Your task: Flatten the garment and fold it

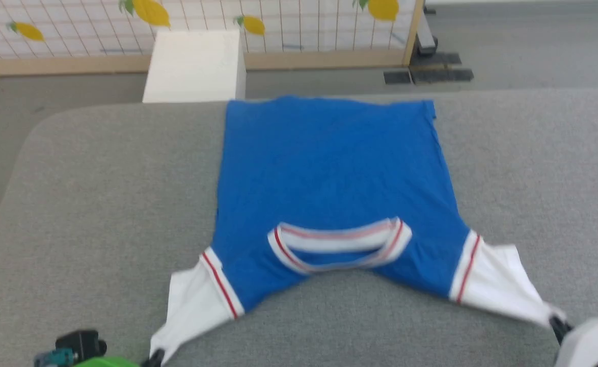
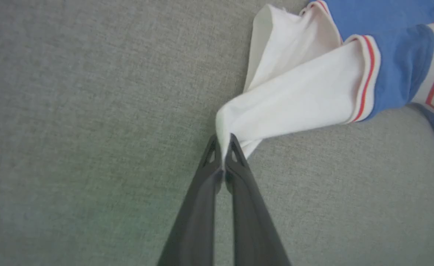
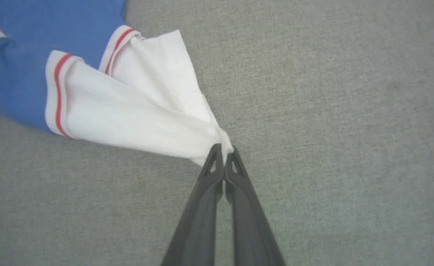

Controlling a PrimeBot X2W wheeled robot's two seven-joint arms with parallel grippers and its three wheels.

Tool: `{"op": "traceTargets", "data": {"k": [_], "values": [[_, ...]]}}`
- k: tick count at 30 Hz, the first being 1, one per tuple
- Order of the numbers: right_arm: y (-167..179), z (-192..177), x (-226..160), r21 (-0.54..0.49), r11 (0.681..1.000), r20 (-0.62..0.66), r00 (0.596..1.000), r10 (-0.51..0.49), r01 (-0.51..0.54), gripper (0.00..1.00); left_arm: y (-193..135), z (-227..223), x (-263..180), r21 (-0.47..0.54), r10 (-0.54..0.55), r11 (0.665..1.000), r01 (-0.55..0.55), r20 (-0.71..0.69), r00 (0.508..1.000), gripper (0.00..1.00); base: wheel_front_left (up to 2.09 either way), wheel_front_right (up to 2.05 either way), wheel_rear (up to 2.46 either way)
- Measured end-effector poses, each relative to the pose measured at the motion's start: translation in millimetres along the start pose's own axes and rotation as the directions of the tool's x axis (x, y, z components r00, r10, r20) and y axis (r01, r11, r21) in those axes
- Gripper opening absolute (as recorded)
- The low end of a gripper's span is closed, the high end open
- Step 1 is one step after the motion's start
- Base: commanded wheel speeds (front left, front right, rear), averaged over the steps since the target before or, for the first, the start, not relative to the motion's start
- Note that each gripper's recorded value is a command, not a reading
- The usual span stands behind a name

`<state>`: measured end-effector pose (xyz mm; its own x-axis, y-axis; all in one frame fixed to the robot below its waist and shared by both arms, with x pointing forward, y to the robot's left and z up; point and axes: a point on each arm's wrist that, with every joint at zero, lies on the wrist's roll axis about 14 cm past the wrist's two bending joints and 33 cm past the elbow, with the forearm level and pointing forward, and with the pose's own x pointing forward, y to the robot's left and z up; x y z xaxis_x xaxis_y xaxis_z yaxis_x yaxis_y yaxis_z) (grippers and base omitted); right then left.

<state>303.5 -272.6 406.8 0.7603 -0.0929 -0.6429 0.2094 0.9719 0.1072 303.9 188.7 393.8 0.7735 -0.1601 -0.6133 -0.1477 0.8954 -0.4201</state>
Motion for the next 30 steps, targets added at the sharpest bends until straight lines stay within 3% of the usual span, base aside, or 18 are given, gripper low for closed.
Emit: {"op": "traceTargets", "data": {"k": [10, 19, 28, 29, 30], "values": [[-32, -42, -30, 0.037, 0.991, -0.154, 0.980, -0.123, 0.131, 0.00, 24, -36, -33, -0.012, 0.091, 0.996, -0.092, -0.080, 0.993, 0.00, 0.00, 0.00, 0.00], [-18, -75, -18, 0.107, 0.991, -0.232, 0.971, -0.056, 0.083, 0.00, 10, -46, -29, -0.019, 0.063, 0.998, -0.065, -0.098, 0.993, 0.00, 0.00, 0.00, 0.00], [-11, -81, -3, 0.106, 0.992, -0.283, 0.959, -0.036, 0.068, 0.00, 1, -39, -19, -0.019, 0.036, 0.999, -0.038, -0.085, 0.996, 0.00, 0.00, 0.00, 0.00], [-11, -80, -3, 0.107, 0.992, -0.282, 0.959, -0.036, 0.068, 0.04, 2, -38, -19, -0.021, 0.037, 0.999, -0.039, -0.078, 0.996, 0.00, 0.00, 0.00, 0.00], [-12, -79, -3, 0.107, 0.992, -0.279, 0.960, -0.036, 0.068, 0.29, 2, -38, -20, -0.022, 0.037, 0.999, -0.039, -0.077, 0.996, 0.00, 0.00, 0.00, 0.00]]}}
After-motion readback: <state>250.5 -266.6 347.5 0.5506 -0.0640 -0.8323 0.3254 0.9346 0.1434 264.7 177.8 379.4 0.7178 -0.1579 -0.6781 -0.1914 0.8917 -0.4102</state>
